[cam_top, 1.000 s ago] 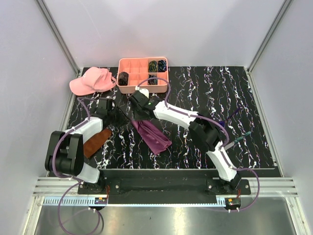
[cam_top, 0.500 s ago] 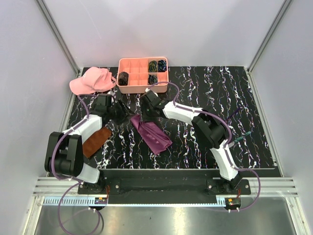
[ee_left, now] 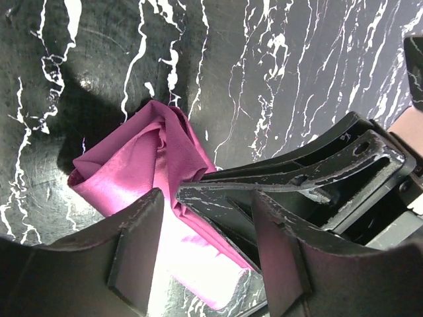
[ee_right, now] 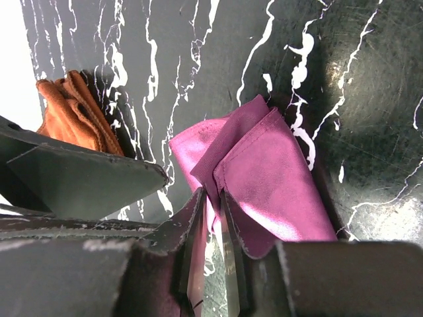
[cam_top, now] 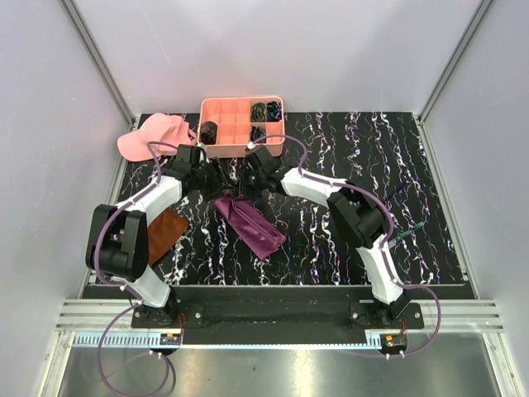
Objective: Fold the napkin into a case and place the utensils inside
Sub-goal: Grasp the top corner of the smaller rectangle folded napkin at the center of the board.
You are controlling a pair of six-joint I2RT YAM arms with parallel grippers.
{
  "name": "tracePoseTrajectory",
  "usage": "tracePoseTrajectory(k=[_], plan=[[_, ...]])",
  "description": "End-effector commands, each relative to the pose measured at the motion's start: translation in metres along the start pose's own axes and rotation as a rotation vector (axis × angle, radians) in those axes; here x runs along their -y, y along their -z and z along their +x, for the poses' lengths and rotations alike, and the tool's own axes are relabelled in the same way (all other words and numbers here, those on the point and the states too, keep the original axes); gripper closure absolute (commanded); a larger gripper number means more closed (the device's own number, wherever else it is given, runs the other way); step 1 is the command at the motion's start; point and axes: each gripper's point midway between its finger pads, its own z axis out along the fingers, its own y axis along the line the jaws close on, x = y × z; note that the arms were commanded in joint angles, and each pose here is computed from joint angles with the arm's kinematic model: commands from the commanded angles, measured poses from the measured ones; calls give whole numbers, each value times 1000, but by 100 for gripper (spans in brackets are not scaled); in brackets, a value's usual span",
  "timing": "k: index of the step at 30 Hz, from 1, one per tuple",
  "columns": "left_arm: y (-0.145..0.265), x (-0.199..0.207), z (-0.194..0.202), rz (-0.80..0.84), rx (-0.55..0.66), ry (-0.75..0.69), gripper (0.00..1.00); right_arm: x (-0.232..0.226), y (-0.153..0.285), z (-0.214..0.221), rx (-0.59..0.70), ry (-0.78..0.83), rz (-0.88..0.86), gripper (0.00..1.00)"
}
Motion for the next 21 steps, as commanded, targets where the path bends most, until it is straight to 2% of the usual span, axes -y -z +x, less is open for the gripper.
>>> tracePoseTrajectory(k=[1, 9, 15, 21], plan=[[-5, -7, -7, -71, 23, -54, 44, -38, 11, -4, 0, 22, -136, 77], [-19, -17, -4, -113, 9, -22, 39, -34, 7, 4, -23, 22, -152, 77], [-27, -13, -1, -62, 20, 37, 40, -31, 9, 5, -14, 32, -146, 76], [-23, -9, -7, -50, 30, 18, 37, -36, 10, 9, -41, 44, -176, 76]])
